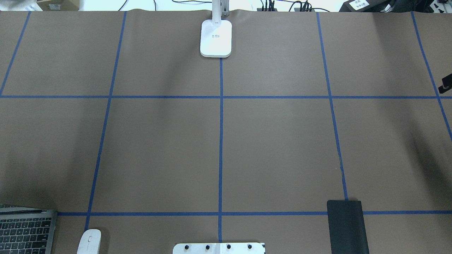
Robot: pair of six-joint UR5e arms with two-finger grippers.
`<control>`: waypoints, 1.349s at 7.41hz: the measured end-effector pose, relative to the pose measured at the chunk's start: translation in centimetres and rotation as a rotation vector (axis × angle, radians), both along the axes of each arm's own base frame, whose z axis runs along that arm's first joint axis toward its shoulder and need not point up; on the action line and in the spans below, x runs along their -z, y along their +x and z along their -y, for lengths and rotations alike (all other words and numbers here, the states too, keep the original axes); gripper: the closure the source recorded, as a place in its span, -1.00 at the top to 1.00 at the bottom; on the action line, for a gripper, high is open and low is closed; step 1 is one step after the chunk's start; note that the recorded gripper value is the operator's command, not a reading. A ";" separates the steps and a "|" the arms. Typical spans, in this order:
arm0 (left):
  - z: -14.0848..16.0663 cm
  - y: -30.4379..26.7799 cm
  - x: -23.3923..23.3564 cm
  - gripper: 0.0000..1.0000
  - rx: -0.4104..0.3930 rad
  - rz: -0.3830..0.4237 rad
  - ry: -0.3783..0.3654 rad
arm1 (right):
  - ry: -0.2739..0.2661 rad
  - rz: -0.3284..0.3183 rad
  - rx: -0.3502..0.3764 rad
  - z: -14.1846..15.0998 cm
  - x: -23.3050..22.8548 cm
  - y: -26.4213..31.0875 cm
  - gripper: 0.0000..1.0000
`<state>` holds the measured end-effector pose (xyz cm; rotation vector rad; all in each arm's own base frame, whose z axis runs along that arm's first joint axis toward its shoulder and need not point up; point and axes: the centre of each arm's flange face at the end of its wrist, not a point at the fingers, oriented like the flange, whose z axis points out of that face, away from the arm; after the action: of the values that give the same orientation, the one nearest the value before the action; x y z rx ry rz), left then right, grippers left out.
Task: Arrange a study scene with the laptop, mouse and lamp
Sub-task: 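Lower the left gripper toward the silver laptop near the robot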
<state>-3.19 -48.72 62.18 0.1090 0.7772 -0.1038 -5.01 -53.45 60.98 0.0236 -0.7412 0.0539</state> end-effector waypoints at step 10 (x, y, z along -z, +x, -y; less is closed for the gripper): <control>-16.0 0.4 6.2 0.98 0.642 -0.249 -0.835 | 0.017 0.098 0.051 -6.7 1.2 0.9 0.99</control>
<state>-2.84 -32.74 56.02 -0.4614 0.8676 -1.0527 -4.08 -46.77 59.74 0.0187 -0.8400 0.0001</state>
